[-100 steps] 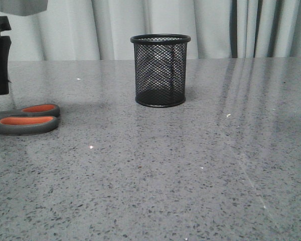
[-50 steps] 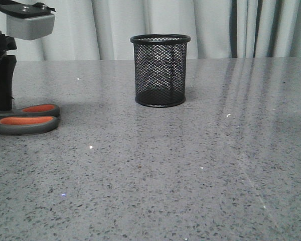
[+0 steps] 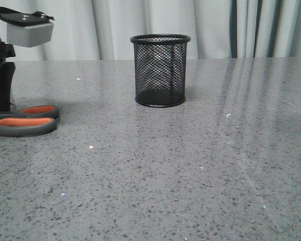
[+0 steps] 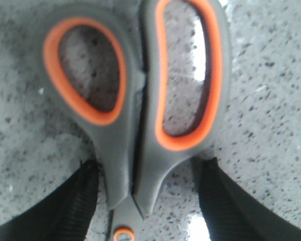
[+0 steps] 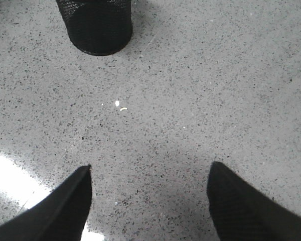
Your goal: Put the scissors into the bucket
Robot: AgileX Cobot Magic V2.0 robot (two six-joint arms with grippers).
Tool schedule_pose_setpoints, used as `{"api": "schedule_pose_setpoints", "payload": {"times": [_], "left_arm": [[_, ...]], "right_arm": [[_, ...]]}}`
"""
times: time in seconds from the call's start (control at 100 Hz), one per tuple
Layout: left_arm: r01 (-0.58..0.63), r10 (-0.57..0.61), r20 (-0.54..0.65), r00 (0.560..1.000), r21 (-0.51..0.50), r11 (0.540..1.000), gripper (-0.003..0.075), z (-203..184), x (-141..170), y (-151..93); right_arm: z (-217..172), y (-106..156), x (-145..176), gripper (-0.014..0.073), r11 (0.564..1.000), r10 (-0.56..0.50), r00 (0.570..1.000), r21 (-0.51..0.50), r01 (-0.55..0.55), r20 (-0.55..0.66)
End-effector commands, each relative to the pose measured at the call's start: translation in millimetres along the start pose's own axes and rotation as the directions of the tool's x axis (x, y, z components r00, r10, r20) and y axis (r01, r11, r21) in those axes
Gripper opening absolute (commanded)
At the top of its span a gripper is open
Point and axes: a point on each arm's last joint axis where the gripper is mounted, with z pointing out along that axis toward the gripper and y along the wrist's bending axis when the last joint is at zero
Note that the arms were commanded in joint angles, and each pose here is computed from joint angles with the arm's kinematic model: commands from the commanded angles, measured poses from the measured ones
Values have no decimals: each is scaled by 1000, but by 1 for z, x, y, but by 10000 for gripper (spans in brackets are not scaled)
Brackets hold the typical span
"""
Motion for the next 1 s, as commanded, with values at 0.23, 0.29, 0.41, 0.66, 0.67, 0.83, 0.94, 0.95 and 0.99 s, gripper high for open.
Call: {"api": "schedule_pose_setpoints", "payload": {"times": [0.23, 0.29, 0.41, 0.66, 0.67, 0.83, 0.94, 0.95, 0.99], "left_arm": [[4, -3, 37, 999, -18, 1000, 230, -15, 1, -2], [4, -4, 39, 999, -17, 1000, 199, -15, 1, -2], [6, -5, 43, 999, -16, 1000, 190, -15, 1, -2], [16, -13, 77, 997, -42, 999, 190, -26, -3, 2], [18, -14, 82, 997, -45, 999, 190, -26, -3, 2], [68, -51, 150, 987, -113, 991, 190, -58, -10, 8], [95, -59, 195, 979, -186, 978, 190, -84, -13, 8], [98, -60, 197, 979, -189, 977, 190, -85, -13, 8], [101, -55, 208, 976, -216, 971, 190, -94, -13, 7]], "right_arm": [[-10, -1, -11, 445, 1000, -10, 996, 23, 8, 85], [-10, -1, -11, 445, 1000, -10, 996, 23, 8, 85], [-10, -1, -11, 445, 1000, -10, 996, 23, 8, 85], [-10, -1, -11, 445, 1000, -10, 996, 23, 8, 85], [-10, -1, -11, 445, 1000, -10, 996, 23, 8, 85], [-10, -1, -12, 445, 1000, -10, 996, 26, 8, 90], [-10, -2, -13, 445, 1000, -9, 995, 31, 6, 103], [-10, -2, -13, 445, 999, -9, 994, 32, 6, 105], [-11, -2, -15, 445, 1000, -2, 993, 29, -2, 121]]}}
